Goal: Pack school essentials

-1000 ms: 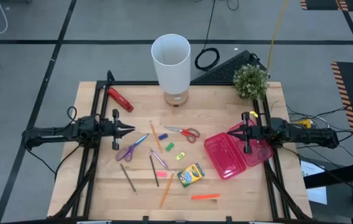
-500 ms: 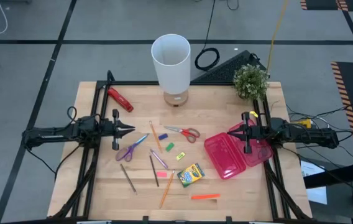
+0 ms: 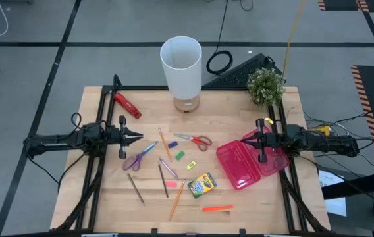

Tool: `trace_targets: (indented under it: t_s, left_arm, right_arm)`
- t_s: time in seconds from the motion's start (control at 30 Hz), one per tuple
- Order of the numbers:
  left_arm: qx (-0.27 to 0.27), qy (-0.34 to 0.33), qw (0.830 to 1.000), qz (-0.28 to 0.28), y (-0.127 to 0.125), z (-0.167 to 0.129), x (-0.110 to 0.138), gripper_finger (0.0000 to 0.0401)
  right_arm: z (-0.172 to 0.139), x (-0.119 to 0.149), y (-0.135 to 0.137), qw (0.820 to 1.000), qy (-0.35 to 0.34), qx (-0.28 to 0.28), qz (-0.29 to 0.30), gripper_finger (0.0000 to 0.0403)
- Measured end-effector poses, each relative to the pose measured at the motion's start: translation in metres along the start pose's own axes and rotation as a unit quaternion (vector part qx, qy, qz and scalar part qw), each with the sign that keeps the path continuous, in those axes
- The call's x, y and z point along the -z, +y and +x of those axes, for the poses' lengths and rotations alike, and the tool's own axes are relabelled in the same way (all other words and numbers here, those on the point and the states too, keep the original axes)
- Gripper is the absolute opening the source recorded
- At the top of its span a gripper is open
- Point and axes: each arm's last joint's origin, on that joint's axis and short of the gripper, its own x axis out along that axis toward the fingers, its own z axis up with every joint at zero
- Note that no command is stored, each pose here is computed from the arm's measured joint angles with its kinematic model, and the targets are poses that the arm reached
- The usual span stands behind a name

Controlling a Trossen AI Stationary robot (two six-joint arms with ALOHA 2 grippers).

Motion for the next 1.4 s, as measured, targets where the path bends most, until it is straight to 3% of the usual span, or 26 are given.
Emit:
trace_targets:
  t_s: [0.73,0.97,1.13,1.4]
  left_arm:
    - [-0.004,-0.009,1.000,-0.006,0.000,0.000,-0.002,0.0042]
    - [-0.003,-0.010,0.996,-0.087,0.000,0.000,-0.002,0.0042]
    - [0.006,-0.034,0.994,-0.108,0.000,0.000,-0.007,0.0024]
    - [0.008,-0.045,0.989,-0.140,0.005,-0.010,-0.043,0.0002]
  right_arm:
    - [0.000,0.000,0.000,1.000,0.000,0.000,0.000,0.0000]
    - [0.000,0.000,0.000,1.000,0.000,0.000,0.000,0.0000]
    - [0.000,0.000,0.000,1.000,0.000,0.000,0.000,0.0000]
    - [0.000,0.000,0.000,1.000,0.000,0.000,0.000,0.0000]
